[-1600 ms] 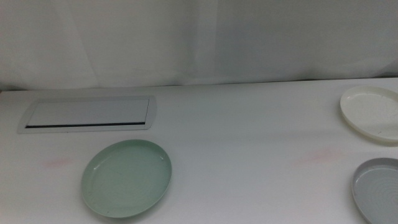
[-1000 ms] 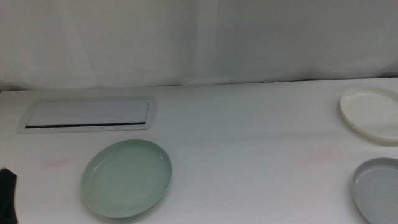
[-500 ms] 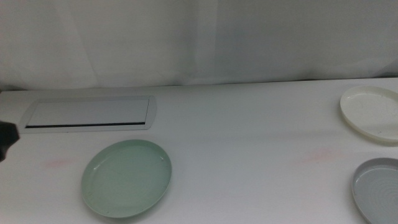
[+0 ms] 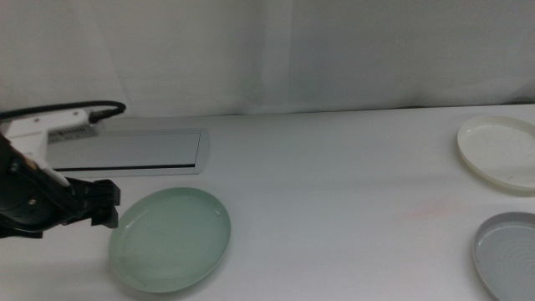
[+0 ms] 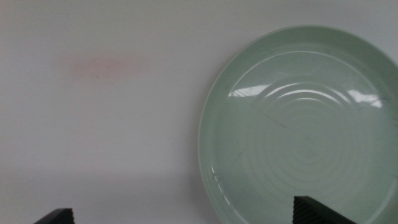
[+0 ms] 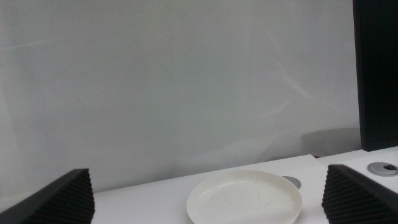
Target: Stack the three bowls on top of each other.
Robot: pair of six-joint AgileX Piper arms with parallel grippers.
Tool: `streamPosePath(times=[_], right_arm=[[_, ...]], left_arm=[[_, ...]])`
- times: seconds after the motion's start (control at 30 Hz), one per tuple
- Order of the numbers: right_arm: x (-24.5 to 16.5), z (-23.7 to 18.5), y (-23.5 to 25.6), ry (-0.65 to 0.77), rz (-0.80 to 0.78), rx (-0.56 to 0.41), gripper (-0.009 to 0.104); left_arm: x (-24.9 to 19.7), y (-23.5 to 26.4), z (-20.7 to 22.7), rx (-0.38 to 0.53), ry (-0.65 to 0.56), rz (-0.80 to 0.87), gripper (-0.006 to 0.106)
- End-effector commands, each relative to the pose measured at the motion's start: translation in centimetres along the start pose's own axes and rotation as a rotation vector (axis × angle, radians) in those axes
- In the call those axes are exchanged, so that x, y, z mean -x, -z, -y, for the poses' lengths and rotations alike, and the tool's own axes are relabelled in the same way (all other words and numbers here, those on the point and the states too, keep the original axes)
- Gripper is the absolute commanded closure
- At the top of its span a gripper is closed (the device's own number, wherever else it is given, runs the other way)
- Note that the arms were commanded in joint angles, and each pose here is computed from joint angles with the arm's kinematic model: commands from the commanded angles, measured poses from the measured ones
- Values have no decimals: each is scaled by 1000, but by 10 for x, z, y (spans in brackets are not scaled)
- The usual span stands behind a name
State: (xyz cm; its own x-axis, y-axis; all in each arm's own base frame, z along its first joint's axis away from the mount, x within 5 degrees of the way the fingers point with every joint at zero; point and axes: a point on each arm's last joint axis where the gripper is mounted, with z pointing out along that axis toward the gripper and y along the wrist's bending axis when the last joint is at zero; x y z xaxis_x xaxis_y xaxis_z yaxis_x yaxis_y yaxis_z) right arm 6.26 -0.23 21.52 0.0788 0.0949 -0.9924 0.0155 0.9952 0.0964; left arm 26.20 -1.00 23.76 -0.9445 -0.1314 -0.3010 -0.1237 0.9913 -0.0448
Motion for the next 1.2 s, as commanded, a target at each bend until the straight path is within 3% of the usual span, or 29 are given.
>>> streamPosePath(times=[0.0,0.37,0.77,0.83,0.9,0.97,1.1,1.17], right_arm=[[-11,2,0,7,-20,-15,-8],[-11,2,0,7,-20,-15,-8],[-11,2,0,7,-20,-15,-8],[-11,2,0,7,-20,-15,-8],[-11,2,0,7,-20,-15,-8],[-11,2,0,7,-20,-15,-8],[-11,2,0,7,-20,-15,-8],[-11,2,0,7,-20,-15,-8]], left_arm=[[7,-15,3,4,15,-1,9],[12,-78,5,23,36,-106,9],[8,-111,4,37,33,-176,9],[7,-114,4,39,33,-189,13],[6,-116,4,41,33,-197,22],[6,-118,4,42,33,-204,42],[4,-120,4,41,8,-217,103],[5,-120,4,34,-14,-214,103]])
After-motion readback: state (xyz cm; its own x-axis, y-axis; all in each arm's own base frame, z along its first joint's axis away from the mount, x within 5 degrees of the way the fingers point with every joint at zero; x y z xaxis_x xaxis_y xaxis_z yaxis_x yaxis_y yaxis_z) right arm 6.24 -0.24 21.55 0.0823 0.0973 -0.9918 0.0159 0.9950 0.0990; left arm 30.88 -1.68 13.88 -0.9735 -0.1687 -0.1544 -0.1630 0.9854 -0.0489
